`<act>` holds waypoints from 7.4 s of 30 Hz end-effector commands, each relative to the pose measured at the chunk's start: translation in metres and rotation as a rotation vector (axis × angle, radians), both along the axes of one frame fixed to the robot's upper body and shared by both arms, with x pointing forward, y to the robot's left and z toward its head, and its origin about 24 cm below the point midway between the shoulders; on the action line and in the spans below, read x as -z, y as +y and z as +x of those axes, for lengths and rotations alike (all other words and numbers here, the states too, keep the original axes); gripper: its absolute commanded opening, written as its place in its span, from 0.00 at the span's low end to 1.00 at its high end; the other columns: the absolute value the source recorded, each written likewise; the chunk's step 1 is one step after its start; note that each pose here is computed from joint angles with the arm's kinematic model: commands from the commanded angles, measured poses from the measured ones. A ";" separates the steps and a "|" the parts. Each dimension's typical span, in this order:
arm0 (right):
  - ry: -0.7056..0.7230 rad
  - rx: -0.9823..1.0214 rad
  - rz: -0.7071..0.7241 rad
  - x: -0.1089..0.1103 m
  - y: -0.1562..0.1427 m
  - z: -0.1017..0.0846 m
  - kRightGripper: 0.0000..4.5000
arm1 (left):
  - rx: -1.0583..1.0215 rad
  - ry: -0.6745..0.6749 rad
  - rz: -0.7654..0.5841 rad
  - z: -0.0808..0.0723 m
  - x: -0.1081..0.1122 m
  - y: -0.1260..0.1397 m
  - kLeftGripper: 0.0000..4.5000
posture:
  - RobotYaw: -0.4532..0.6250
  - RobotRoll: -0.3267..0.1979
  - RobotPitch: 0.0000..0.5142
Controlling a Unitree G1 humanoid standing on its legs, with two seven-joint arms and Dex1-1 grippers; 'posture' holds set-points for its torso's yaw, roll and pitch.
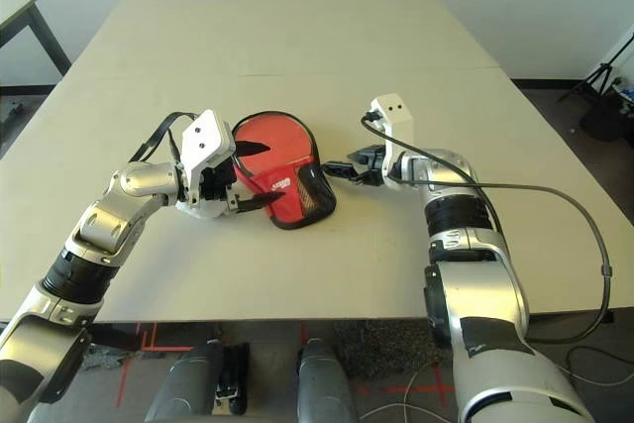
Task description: Store the ping-pong paddle in its case and zip it.
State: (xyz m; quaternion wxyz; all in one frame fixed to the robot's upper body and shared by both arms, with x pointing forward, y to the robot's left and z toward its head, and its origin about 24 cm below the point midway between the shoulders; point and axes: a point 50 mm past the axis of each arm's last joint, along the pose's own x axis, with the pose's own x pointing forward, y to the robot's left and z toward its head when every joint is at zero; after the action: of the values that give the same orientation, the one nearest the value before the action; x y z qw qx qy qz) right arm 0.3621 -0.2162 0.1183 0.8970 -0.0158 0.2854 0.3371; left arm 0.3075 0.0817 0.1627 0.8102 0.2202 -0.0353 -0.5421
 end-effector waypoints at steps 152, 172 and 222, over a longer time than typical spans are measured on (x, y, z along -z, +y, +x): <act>-0.200 -0.338 -0.338 0.016 -0.021 0.003 1.00 | -0.259 0.287 0.361 0.003 0.017 0.083 0.45 | 0.47 0.62 0.28; -0.174 -0.343 -0.339 0.029 -0.026 -0.006 1.00 | -0.463 0.006 0.377 0.073 -0.018 0.077 0.02 | 0.42 0.62 0.30; -0.152 -0.284 -0.296 0.053 -0.027 -0.030 1.00 | -0.352 -0.245 0.043 0.095 -0.071 -0.092 0.40 | 0.27 0.62 0.32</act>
State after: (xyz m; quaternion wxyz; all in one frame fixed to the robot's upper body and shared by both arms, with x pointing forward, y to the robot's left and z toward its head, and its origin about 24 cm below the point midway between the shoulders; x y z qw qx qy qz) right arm 0.3498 -0.2334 0.1139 0.8643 -0.2357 0.1478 0.4191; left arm 0.4084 0.0046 0.2121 0.8853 0.3140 -0.0347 -0.3411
